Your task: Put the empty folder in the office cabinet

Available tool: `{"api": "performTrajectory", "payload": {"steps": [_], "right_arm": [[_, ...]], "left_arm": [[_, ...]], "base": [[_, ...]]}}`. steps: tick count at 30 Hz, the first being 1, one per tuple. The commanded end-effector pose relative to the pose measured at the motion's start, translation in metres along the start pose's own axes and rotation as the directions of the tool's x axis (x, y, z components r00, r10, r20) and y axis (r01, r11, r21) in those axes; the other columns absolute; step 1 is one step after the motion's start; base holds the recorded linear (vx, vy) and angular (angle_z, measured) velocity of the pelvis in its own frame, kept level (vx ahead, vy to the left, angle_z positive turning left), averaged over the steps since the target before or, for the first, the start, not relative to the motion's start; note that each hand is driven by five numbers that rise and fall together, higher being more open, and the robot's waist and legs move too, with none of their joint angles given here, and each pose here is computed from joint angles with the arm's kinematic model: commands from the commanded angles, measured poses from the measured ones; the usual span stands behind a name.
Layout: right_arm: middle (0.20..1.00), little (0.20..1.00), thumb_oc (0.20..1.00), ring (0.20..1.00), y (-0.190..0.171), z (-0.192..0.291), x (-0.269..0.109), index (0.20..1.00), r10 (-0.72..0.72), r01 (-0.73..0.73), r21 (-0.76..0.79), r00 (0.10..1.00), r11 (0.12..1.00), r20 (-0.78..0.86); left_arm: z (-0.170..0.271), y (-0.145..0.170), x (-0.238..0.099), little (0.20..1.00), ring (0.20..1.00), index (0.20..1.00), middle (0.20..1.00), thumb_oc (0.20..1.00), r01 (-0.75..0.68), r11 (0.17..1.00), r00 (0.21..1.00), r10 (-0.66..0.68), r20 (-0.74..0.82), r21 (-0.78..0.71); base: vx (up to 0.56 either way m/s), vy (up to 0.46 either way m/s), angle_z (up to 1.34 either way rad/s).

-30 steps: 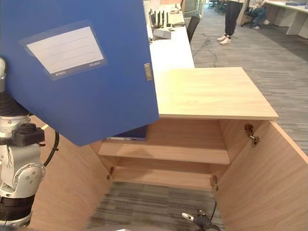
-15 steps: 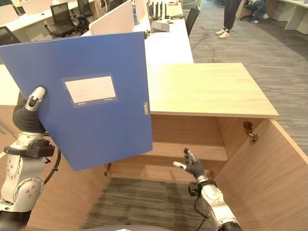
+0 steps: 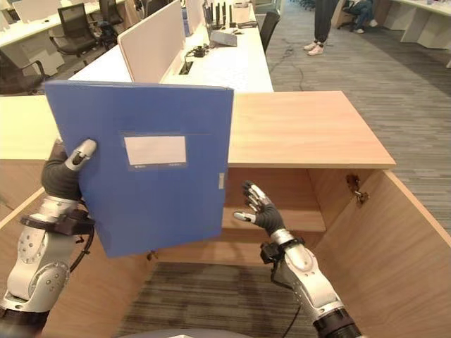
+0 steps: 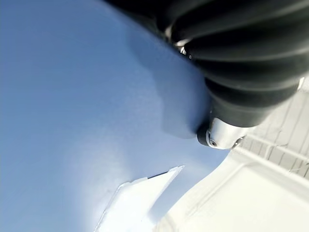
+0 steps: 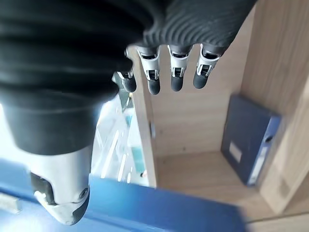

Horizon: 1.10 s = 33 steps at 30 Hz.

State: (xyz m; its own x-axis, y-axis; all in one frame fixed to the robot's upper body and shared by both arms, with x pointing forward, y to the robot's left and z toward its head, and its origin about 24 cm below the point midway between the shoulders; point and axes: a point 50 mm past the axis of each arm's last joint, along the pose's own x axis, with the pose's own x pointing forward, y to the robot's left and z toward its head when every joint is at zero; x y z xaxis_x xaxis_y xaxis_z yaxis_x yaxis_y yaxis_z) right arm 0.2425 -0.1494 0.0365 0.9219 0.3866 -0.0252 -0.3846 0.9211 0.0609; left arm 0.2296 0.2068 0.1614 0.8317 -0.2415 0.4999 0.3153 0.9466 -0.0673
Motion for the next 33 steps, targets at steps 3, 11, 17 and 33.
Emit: {"api": "performTrajectory", "payload": {"steps": [3, 11, 17, 33], "right_arm": [[1.0, 1.0, 1.0, 1.0, 0.027, 0.046, 0.021, 1.0, 0.158, -0.17, 0.041, 0.964, 0.985, 0.213], [1.0, 1.0, 1.0, 1.0, 0.047, 0.054, 0.033, 1.0, 0.228, -0.257, 0.089, 0.941, 0.962, 0.251], [1.0, 1.0, 1.0, 1.0, 0.055, 0.06, 0.036, 1.0, 0.262, -0.297, 0.096, 0.927, 0.95, 0.27], [1.0, 1.0, 1.0, 1.0, 0.059, 0.076, 0.036, 1.0, 0.372, -0.438, 0.166, 0.871, 0.883, 0.321]], "left_arm": [[0.025, -0.006, 0.028, 0.2, 0.2, 0.2, 0.2, 0.2, 0.095, 0.992, 0.984, -0.105, 0.141, 0.081], [0.023, -0.026, 0.039, 0.2, 0.2, 0.2, 0.2, 0.2, 0.211, 0.975, 0.966, -0.218, 0.141, 0.062], [0.018, -0.039, 0.043, 0.2, 0.2, 0.2, 0.2, 0.2, 0.29, 0.957, 0.949, -0.291, 0.118, 0.023], [0.005, -0.05, 0.036, 0.2, 0.2, 0.2, 0.2, 0.2, 0.447, 0.893, 0.894, -0.448, -0.006, -0.05]], "base": [[0.0, 0.0, -0.01], [0.0, 0.0, 0.0], [0.0, 0.0, 0.0], [0.0, 0.0, 0.0]]}}
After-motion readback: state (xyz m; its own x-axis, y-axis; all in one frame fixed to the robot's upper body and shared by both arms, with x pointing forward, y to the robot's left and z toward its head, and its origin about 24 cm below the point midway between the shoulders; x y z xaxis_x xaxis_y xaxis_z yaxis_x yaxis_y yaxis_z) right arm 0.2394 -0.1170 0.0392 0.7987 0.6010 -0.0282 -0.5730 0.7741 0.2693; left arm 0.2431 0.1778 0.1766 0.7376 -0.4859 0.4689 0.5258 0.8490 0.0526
